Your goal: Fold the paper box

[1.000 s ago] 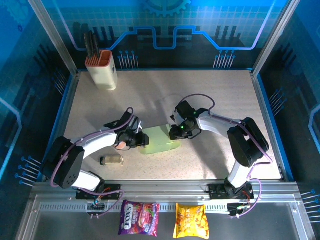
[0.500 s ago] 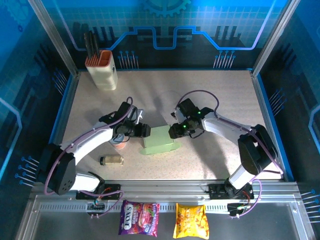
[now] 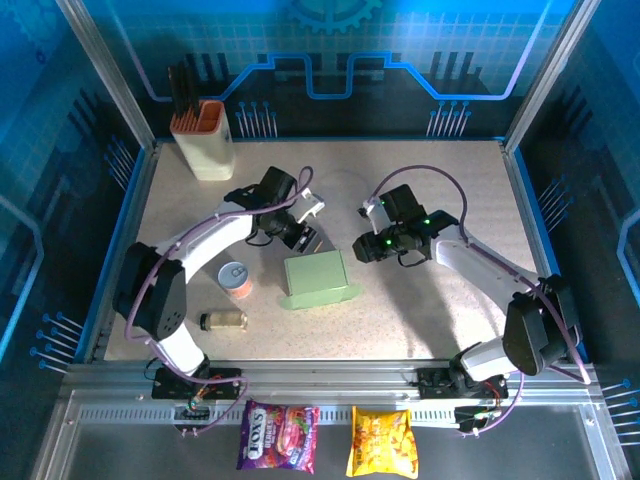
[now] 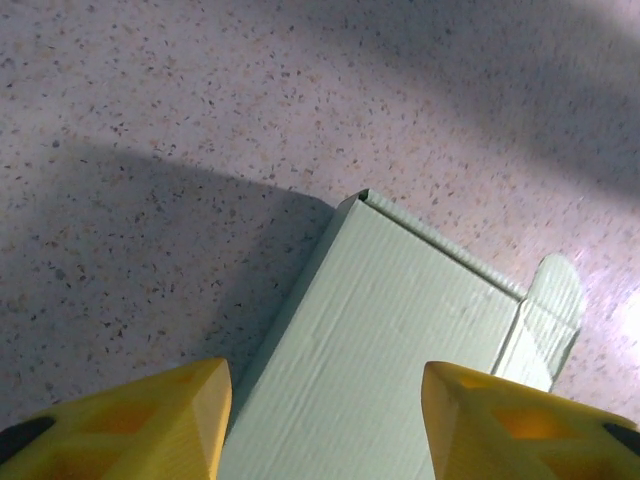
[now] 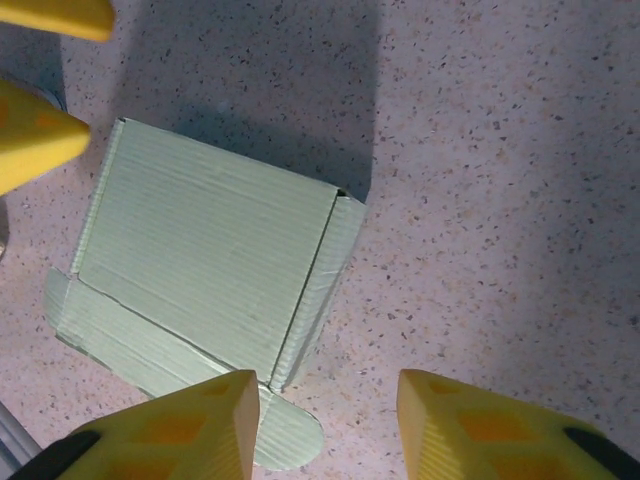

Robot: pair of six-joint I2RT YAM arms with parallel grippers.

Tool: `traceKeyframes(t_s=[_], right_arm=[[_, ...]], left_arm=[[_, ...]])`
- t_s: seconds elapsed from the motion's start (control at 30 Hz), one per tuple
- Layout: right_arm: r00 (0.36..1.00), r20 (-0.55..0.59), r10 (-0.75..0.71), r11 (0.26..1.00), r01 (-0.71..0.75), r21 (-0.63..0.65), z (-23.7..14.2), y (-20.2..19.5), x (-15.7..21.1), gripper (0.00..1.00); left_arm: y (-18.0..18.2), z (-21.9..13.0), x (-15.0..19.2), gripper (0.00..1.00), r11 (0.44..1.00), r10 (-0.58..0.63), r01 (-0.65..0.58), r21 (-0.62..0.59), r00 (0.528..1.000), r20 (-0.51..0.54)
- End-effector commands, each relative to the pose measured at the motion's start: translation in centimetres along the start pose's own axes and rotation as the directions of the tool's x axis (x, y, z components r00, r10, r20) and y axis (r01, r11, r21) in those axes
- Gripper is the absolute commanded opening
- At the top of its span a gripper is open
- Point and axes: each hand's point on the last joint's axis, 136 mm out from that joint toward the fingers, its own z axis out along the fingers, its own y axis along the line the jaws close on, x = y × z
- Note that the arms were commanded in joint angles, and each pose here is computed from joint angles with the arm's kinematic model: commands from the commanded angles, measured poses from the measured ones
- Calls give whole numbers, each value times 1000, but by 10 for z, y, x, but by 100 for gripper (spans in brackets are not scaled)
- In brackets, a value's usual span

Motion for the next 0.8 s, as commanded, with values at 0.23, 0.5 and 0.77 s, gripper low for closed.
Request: traceKeyframes(t_s=[0.23, 0.5, 0.77], right_arm=[[969, 149, -200, 979, 201, 2, -20, 9, -13, 49], [951, 158, -265, 964, 263, 31, -24, 15, -14, 50], [952, 146, -271, 963, 269, 28, -22, 19, -12, 49]], left_arm=[[9, 33, 31, 55, 980, 200, -197, 36, 963, -180], [23, 52, 28, 37, 993, 122, -116, 37, 969, -217], [23, 54, 29, 27, 992, 119, -110, 54, 968, -221]])
